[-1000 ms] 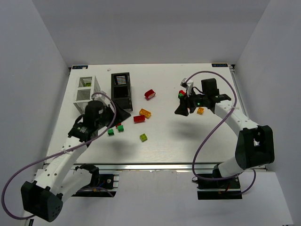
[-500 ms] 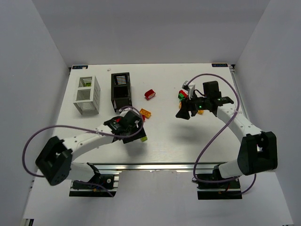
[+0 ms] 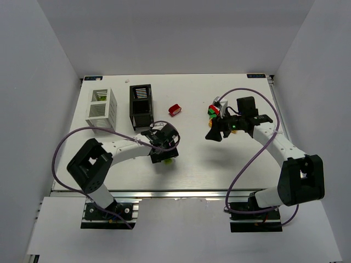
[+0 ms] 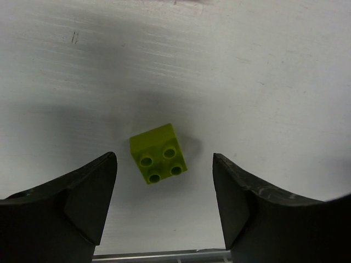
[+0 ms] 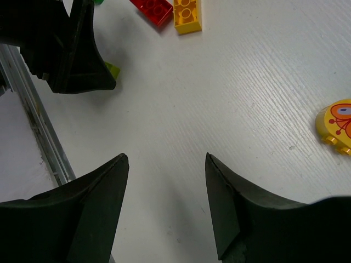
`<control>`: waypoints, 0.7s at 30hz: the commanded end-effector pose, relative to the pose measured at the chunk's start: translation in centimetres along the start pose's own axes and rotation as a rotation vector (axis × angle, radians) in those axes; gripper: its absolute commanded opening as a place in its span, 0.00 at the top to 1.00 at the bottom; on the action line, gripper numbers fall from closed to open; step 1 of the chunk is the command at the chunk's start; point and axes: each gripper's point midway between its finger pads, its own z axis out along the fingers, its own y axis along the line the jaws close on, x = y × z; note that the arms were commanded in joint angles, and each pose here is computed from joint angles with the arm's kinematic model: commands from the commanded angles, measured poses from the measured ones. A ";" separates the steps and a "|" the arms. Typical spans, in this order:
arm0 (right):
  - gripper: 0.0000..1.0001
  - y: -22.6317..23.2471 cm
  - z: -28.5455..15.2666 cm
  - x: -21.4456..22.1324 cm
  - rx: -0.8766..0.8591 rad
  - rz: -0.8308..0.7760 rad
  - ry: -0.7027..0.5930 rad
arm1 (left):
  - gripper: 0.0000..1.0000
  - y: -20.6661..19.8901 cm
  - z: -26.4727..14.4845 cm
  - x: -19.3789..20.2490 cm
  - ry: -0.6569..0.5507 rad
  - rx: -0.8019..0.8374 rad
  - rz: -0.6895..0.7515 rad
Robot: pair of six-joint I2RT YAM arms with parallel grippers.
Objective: Sort the legos into containers by color
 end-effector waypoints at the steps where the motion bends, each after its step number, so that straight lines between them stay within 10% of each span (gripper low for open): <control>1: 0.37 0.2 -0.4 -0.2 0.003 -0.021 -0.014 | 0.21 -0.9 -0.4 -0.6 -0.019 0.010 -0.006; 21: 0.37 0.0 0.0 0.2 -0.009 -0.015 -0.003 | 0.61 -0.6 0.9 -0.2 0.007 -0.043 0.030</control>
